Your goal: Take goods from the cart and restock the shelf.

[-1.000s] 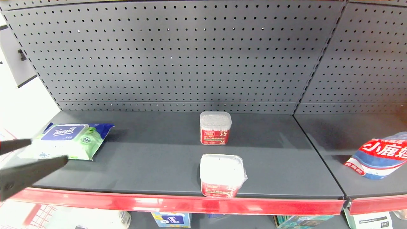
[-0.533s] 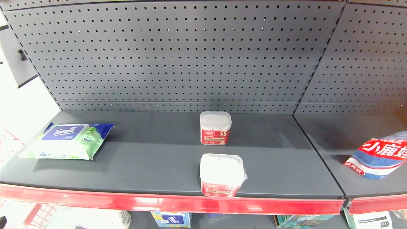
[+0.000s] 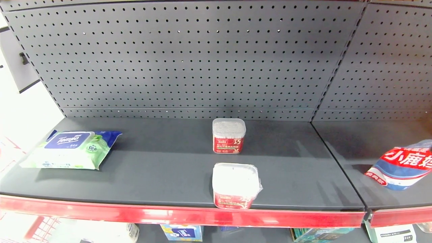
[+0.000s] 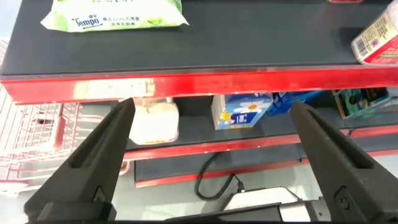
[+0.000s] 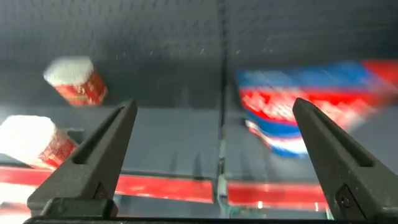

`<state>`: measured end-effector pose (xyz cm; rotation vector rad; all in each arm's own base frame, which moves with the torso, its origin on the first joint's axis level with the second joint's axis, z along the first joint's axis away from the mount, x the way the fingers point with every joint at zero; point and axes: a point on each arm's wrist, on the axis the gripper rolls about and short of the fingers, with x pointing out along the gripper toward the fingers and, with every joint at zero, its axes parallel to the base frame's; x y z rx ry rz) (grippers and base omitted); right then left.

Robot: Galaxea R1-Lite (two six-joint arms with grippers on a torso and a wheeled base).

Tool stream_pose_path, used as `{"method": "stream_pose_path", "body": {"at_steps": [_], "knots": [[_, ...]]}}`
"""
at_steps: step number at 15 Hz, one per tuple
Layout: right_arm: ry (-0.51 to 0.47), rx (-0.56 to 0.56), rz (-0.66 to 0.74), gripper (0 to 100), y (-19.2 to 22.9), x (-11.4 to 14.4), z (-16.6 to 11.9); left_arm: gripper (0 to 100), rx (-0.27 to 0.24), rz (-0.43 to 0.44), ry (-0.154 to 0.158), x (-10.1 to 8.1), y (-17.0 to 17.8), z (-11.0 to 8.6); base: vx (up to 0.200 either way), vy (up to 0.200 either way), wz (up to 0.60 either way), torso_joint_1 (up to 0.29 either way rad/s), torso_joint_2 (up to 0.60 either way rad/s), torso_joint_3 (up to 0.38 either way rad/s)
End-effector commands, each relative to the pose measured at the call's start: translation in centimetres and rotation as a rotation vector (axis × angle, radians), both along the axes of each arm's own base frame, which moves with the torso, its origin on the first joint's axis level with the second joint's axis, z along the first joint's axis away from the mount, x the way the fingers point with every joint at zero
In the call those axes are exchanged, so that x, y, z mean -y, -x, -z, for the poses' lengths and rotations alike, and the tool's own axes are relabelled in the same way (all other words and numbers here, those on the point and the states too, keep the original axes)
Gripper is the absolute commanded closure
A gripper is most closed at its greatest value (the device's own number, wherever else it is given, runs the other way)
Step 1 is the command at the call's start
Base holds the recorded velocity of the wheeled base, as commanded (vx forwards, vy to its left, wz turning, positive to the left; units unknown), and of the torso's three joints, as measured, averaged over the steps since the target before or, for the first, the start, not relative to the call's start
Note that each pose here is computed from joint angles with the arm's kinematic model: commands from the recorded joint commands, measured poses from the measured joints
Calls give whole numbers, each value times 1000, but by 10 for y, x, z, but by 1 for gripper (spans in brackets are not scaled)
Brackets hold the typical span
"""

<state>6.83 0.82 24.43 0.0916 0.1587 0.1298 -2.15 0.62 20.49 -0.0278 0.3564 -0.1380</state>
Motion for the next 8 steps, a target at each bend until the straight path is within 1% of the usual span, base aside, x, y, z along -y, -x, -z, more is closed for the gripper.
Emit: {"method": "stream_pose_path", "body": {"at_steps": [1,2,3,4,6,8], "knots": [[48,-281,-146,0,-90,-32,14,0,28,0,6,-1,6,2,0,0,0,0,0,0],[71,-351,-205,0,-106,-47,25,0,34,-3,7,-2,8,3,0,0,0,0,0,0],[77,-373,-227,0,-110,-53,27,0,34,-4,6,-2,8,4,0,0,0,0,0,0],[95,-440,-287,0,-112,-68,33,0,40,-7,7,-2,10,5,0,0,0,0,0,0],[101,-544,-359,0,-100,-85,33,0,39,-9,6,-2,9,5,0,0,0,0,0,0],[93,-635,-367,0,-94,-95,31,0,35,-10,4,-2,9,6,0,0,0,0,0,0]]}}
